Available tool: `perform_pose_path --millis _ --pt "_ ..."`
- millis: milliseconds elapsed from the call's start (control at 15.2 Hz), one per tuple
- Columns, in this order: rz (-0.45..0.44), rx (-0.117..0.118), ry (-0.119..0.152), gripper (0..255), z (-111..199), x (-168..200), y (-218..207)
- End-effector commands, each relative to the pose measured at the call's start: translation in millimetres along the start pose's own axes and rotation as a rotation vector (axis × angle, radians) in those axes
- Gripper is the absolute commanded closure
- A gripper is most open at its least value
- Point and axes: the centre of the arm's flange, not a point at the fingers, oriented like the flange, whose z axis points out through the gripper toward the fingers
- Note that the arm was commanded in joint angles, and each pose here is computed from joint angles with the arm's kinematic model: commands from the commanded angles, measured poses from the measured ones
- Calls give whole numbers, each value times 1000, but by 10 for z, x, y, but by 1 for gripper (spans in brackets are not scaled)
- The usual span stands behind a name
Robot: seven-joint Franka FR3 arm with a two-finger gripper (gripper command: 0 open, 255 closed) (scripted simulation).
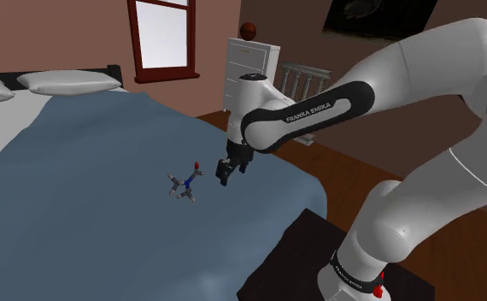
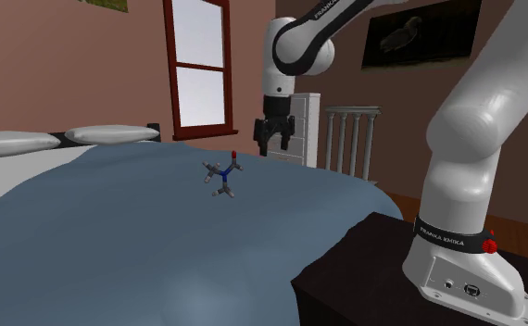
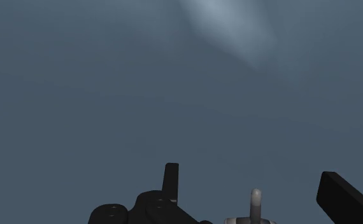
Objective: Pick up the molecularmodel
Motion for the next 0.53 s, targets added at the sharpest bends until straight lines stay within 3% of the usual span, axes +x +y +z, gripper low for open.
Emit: perform_pose_path --millis 0,462 --pt "0 1 30 0 181 139 -83" --pt "2 -1 123 0 737 657 -432"
